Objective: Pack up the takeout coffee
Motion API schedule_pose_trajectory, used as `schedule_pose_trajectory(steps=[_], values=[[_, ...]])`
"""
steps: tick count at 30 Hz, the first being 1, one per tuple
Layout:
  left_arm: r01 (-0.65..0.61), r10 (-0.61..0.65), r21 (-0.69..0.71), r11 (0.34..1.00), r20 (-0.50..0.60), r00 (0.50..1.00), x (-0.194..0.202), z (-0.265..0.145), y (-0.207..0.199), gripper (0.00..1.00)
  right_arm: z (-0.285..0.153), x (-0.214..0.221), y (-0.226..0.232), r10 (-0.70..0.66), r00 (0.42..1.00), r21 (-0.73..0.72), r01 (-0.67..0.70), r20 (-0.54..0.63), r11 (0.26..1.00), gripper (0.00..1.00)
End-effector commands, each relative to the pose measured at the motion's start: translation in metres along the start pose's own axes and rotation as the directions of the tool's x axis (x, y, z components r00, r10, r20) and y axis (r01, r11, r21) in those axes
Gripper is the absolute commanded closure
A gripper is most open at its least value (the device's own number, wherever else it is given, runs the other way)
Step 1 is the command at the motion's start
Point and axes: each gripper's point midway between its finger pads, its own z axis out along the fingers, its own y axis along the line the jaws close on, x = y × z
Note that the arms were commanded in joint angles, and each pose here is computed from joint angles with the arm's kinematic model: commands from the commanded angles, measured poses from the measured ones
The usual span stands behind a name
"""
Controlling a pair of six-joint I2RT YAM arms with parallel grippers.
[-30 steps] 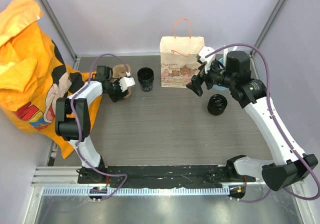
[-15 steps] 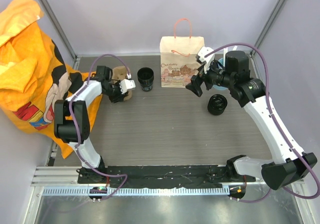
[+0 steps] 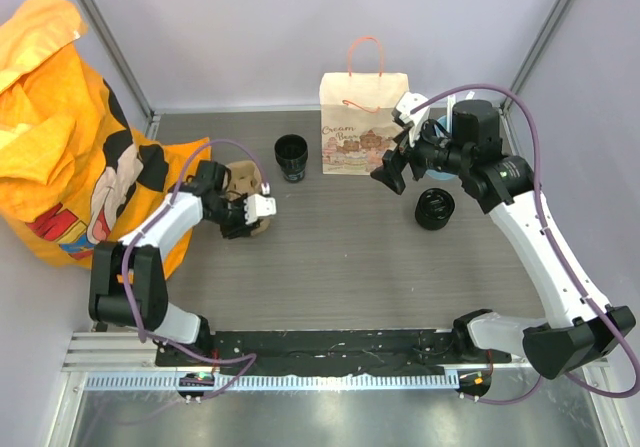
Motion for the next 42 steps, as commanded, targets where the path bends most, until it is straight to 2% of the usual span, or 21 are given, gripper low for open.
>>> schedule_pose_trajectory(steps=[1,5,9,16,21,27,30,31,35,39,42], values=[[-0.071,0.069,0.054,0.996,0.030,0.997,-0.015,0.005,-0.038,0.61,-0.005,-0.026,0.004,-0.024,0.998,-0.013,0.025,0.060,1.000,0.00],[-0.146,0.144,0.078,0.986,0.028,0.989,-0.026,0.011,-0.065,0.59,-0.005,-0.025,0.010,-0.019,0.998,-0.031,0.020,0.052,0.999,0.00],[-0.168,0.165,0.096,0.981,0.043,0.985,-0.034,0.013,-0.084,0.58,-0.003,-0.021,0.019,-0.029,0.999,-0.057,0.031,0.029,0.998,0.00],[-0.112,0.110,0.018,0.994,0.088,0.990,-0.061,-0.008,-0.070,0.54,0.002,-0.016,0.027,-0.041,0.999,-0.080,0.042,0.013,0.996,0.00],[-0.090,0.082,0.042,0.995,0.149,0.985,-0.085,-0.034,-0.080,0.50,0.008,-0.017,0.032,-0.045,0.999,-0.100,0.046,0.008,0.994,0.00],[-0.045,0.038,0.042,0.998,0.159,0.987,-0.094,-0.067,-0.090,0.49,0.012,-0.023,0.038,-0.049,0.999,-0.129,0.050,0.016,0.990,0.00],[0.025,-0.023,-0.007,1.000,0.124,0.992,-0.084,-0.078,-0.088,0.49,0.014,-0.023,0.043,-0.052,0.999,-0.146,0.053,0.012,0.988,0.00],[0.090,-0.082,-0.065,0.994,0.121,0.989,-0.079,-0.083,-0.079,0.49,0.016,-0.022,0.044,-0.051,0.999,-0.152,0.052,0.011,0.987,0.00],[0.244,-0.237,-0.209,0.947,0.060,0.970,-0.038,-0.089,-0.061,0.49,0.020,-0.023,0.050,-0.063,0.998,-0.167,0.064,0.009,0.984,0.00],[0.402,-0.395,-0.296,0.866,0.086,0.915,-0.001,-0.098,-0.043,0.48,0.020,-0.028,0.051,-0.079,0.997,-0.167,0.081,0.021,0.983,0.00],[0.520,-0.499,-0.235,0.821,0.146,0.854,0.007,-0.098,-0.038,0.48,0.021,-0.030,0.050,-0.080,0.997,-0.168,0.082,0.023,0.982,0.00]])
